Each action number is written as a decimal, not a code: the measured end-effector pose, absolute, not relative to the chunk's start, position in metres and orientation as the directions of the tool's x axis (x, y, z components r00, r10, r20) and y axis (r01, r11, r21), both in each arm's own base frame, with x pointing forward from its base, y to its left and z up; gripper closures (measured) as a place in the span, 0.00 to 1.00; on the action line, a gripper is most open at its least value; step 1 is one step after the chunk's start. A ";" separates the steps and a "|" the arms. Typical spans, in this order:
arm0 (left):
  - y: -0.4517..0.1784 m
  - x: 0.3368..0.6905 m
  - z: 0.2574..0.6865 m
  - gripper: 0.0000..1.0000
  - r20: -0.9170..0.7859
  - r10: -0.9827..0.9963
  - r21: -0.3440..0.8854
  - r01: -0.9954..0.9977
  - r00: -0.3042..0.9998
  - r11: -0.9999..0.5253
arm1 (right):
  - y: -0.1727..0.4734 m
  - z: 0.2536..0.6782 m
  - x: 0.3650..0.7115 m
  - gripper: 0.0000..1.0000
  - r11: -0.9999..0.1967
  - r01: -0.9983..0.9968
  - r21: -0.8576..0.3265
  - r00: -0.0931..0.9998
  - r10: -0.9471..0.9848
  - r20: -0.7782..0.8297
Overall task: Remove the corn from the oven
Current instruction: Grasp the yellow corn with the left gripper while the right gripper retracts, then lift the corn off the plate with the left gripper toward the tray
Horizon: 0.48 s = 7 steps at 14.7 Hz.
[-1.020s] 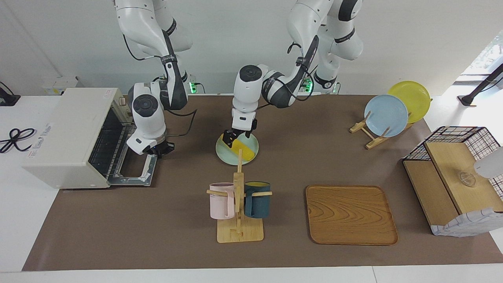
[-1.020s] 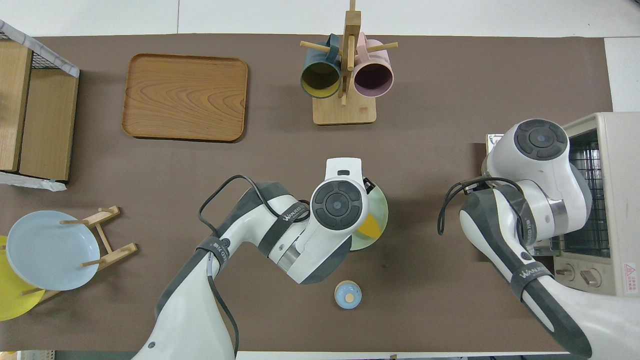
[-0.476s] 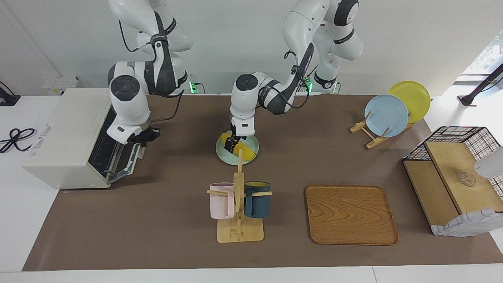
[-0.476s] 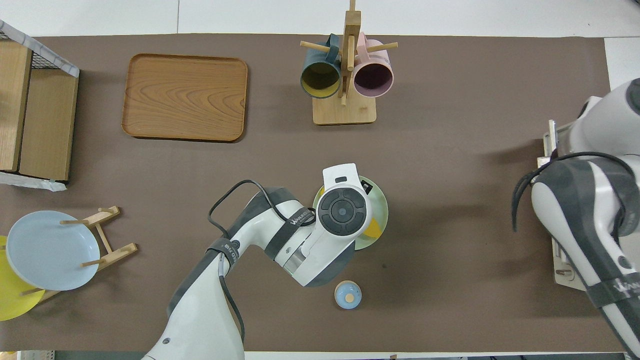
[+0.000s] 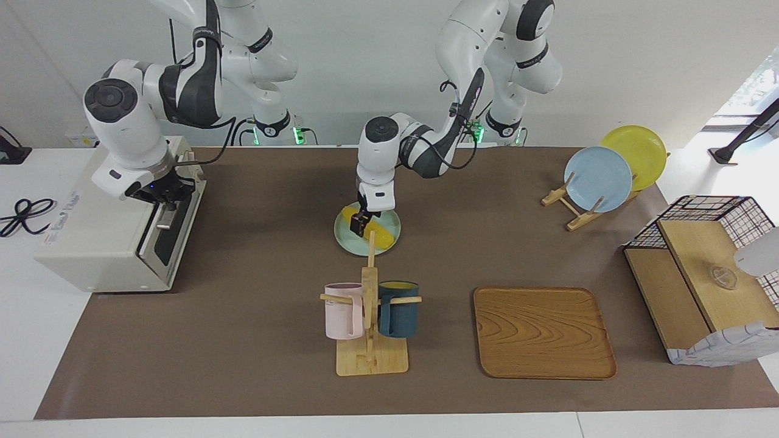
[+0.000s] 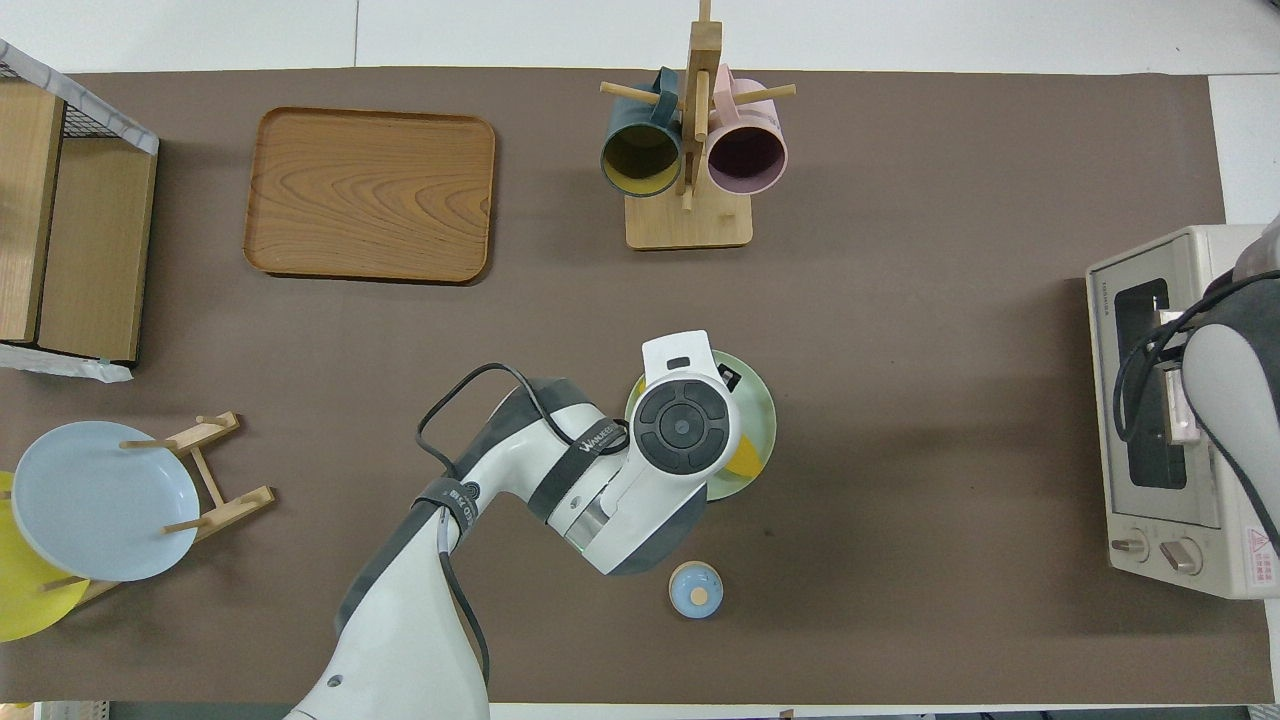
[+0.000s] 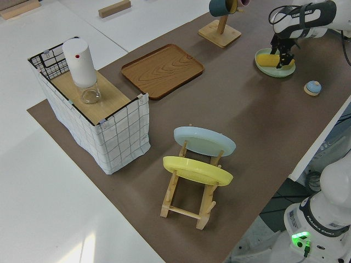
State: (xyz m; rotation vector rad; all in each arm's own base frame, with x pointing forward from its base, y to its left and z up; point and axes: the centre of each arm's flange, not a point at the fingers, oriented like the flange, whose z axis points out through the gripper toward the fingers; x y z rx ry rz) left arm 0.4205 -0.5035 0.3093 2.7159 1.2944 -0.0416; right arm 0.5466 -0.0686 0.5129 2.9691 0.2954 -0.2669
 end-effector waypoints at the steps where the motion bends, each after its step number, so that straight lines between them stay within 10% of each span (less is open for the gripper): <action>1: -0.504 0.421 0.311 0.44 -0.082 0.771 0.114 0.774 0.632 -0.622 | -0.066 0.541 0.545 0.88 -0.973 0.201 0.111 0.968 0.181 -0.174; 7: -0.498 0.431 0.313 0.44 -0.022 0.748 0.134 0.743 0.664 -0.656 | -0.042 0.578 0.530 0.57 -0.980 0.200 0.002 0.970 0.198 -0.139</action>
